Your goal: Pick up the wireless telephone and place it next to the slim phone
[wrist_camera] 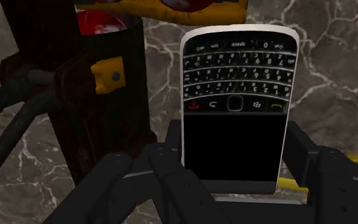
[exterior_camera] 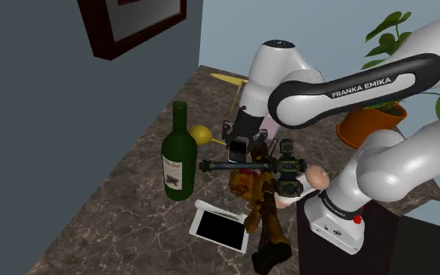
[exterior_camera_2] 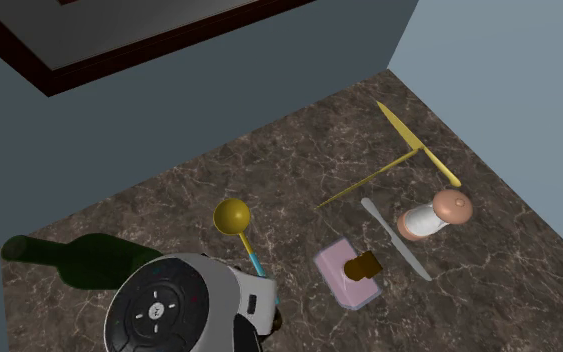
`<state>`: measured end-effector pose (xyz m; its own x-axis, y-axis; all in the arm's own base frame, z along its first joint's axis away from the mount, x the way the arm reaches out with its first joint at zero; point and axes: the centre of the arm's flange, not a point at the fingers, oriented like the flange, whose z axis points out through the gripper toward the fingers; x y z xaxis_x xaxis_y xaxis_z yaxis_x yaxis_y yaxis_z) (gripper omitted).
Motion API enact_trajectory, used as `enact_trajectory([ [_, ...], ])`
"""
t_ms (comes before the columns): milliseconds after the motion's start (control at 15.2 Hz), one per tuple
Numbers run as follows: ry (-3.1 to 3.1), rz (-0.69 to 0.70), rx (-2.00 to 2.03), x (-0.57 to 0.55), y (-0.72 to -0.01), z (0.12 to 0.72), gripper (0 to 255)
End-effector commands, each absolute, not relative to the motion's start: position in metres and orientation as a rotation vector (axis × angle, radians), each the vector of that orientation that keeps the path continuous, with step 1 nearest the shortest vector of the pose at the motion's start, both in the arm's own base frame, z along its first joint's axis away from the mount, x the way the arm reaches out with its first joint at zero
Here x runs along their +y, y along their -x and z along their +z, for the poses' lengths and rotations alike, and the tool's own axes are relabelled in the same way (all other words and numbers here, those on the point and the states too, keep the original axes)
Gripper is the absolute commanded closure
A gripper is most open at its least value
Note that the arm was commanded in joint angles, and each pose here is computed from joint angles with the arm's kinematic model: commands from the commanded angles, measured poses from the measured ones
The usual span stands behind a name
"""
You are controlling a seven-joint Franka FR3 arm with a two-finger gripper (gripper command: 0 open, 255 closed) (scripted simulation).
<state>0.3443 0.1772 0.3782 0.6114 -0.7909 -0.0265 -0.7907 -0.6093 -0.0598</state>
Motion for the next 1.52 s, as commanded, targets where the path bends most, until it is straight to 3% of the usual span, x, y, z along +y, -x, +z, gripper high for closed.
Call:
enact_trajectory([
  [0, 2.762, -0.002, 1.358, 0.188, -0.318, 0.380, 255],
  [1122, 2.762, -0.002, 1.358, 0.282, -0.114, 0.381, 255],
  [1452, 2.762, -0.002, 1.358, 0.283, -0.112, 0.360, 255],
])
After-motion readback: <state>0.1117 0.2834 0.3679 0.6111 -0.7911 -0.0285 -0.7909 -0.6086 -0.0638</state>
